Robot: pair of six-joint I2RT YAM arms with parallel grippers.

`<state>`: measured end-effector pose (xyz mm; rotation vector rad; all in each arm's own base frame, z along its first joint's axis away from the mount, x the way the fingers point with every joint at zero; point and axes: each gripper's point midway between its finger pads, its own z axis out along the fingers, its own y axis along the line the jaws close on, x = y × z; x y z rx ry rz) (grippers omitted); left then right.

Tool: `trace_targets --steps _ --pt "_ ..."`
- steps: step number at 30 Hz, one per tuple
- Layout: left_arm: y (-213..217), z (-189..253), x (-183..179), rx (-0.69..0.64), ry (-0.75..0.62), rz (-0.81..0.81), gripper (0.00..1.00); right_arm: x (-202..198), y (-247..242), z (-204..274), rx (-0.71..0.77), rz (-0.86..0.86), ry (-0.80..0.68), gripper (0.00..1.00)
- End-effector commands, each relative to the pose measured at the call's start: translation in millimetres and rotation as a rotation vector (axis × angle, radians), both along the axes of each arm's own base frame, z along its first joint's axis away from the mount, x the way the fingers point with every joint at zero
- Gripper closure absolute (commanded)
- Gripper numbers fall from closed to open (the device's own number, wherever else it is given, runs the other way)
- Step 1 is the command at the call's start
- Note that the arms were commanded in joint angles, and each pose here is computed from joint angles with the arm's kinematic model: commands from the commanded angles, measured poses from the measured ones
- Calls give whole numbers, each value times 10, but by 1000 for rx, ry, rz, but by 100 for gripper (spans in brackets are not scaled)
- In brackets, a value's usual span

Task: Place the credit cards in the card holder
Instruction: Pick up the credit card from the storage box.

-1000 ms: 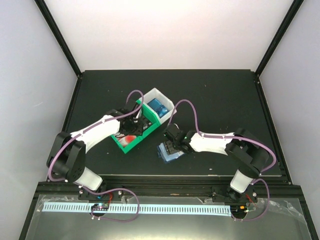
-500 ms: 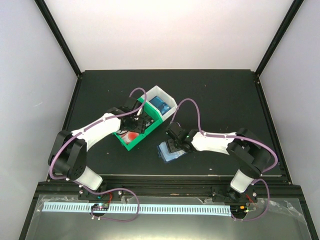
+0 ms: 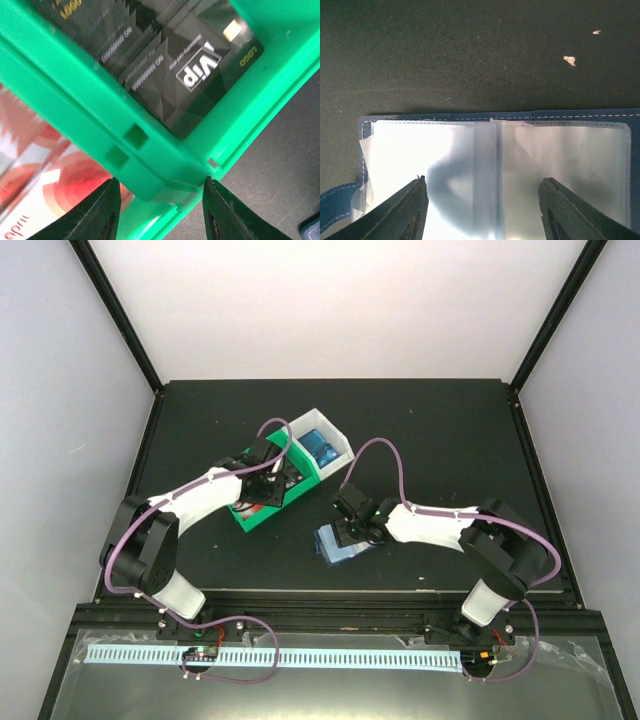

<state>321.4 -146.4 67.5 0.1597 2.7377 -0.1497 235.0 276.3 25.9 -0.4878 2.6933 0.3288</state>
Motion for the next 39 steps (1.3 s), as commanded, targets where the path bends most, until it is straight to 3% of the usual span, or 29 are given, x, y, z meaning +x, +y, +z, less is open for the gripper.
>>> trace_targets --steps 1,7,12,20,31,39 --pt "182 -101 -126 43 24 23 53 -11 9 9 15 -9 11 37" --pt "141 227 -168 -2 -42 -32 45 -16 23 -17 17 -9 20 37" --pt "449 351 -90 182 -71 5 49 -43 22 -67 16 -5 36 37" --pt "453 -10 -38 256 40 -35 54 -70 8 -110 9 5 46 37" --pt "152 -100 -123 116 60 -141 46 -80 18 -139 11 5 55 37" --pt "455 -206 -76 276 94 -16 41 -84 12 -163 6 4 59 37"
